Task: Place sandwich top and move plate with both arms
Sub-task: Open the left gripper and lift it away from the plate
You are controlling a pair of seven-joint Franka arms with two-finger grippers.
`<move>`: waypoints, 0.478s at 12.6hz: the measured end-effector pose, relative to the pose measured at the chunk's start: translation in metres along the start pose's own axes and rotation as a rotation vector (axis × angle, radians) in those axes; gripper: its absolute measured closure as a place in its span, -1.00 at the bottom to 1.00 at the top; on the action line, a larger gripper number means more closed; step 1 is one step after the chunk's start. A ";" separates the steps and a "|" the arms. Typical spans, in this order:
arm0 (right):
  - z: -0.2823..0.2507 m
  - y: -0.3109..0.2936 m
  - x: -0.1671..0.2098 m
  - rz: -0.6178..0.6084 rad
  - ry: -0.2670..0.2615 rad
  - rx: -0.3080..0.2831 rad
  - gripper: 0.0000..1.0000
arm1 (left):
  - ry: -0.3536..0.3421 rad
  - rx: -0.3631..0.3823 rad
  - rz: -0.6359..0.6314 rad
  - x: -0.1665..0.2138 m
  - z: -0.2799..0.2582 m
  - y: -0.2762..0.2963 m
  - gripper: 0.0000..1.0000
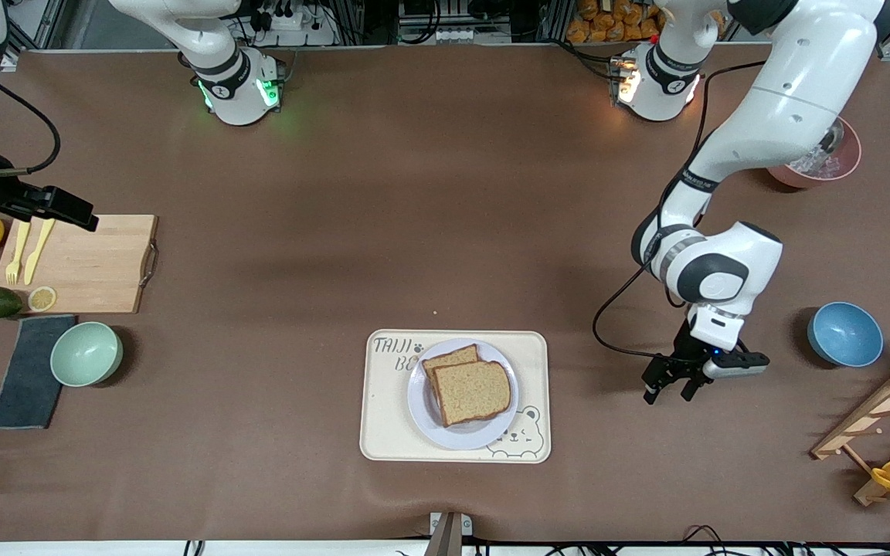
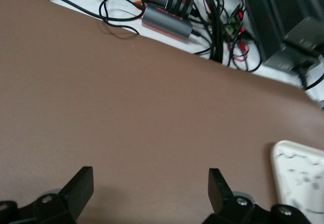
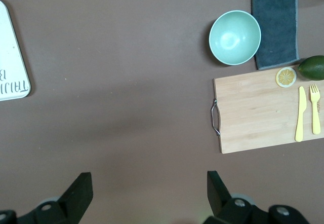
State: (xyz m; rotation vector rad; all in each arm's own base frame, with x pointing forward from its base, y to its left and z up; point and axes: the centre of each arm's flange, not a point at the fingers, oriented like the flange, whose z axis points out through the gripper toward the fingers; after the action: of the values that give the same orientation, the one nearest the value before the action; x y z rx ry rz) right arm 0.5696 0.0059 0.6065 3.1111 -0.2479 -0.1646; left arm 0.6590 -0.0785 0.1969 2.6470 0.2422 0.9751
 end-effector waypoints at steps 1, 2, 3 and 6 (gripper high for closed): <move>0.000 0.000 0.000 0.000 -0.002 0.000 -1.00 | -0.005 -0.009 0.047 0.001 0.009 -0.007 -1.00; 0.000 0.000 0.000 0.000 -0.003 0.000 -1.00 | -0.007 -0.020 0.093 0.005 0.016 -0.016 -1.00; 0.000 0.000 0.000 0.000 -0.003 -0.001 -1.00 | -0.007 -0.037 0.125 0.011 0.021 -0.026 -1.00; 0.001 0.000 0.000 0.000 -0.005 -0.001 -1.00 | -0.028 -0.090 0.183 0.037 0.026 -0.044 -1.00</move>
State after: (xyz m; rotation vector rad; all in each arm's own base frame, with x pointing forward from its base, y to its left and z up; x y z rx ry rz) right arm 0.5691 0.0058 0.6060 3.1102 -0.2484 -0.1720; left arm 0.7019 -0.0331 0.1853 2.6335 -0.0506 0.9780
